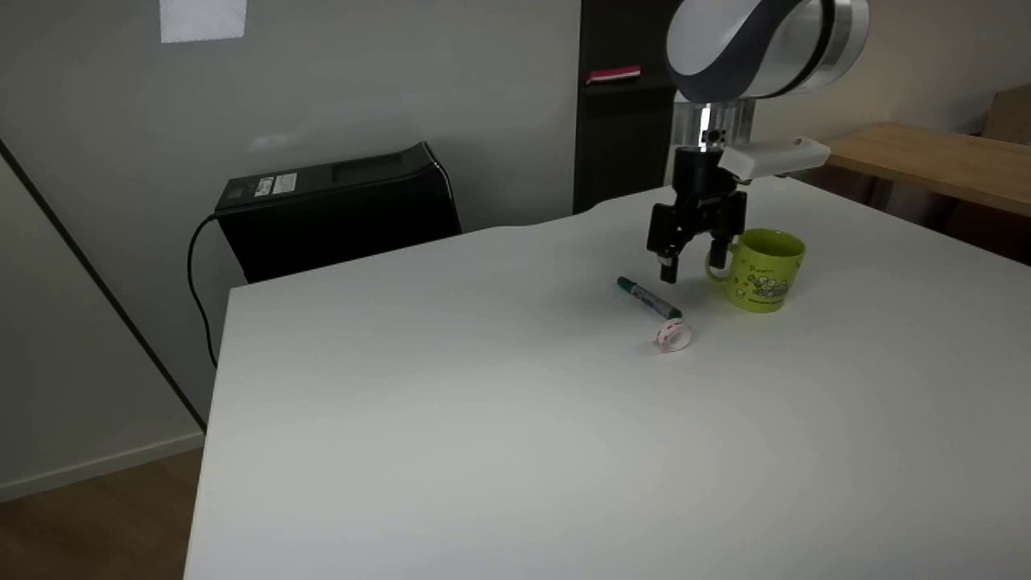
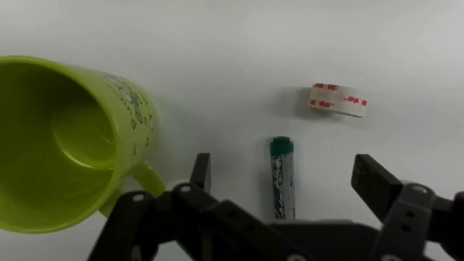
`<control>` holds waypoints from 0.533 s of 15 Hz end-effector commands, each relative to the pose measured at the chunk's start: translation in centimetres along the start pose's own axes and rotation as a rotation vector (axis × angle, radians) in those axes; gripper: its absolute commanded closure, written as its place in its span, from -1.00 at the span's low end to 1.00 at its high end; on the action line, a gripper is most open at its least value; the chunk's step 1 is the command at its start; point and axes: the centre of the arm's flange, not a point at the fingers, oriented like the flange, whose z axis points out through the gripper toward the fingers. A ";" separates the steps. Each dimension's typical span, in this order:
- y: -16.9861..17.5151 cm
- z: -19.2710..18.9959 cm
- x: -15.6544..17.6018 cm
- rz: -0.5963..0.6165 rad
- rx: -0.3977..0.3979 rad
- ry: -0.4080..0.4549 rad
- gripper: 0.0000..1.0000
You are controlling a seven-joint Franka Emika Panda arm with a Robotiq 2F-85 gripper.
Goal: Take the marker off of the table and place it in the green cup
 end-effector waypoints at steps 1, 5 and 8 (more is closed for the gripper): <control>0.0 1.0 3.0 0.107 -0.054 -0.001 -1.00; 0.4 2.7 3.9 0.163 -0.099 0.005 -1.00; -0.2 3.6 4.3 0.165 -0.110 0.009 -1.00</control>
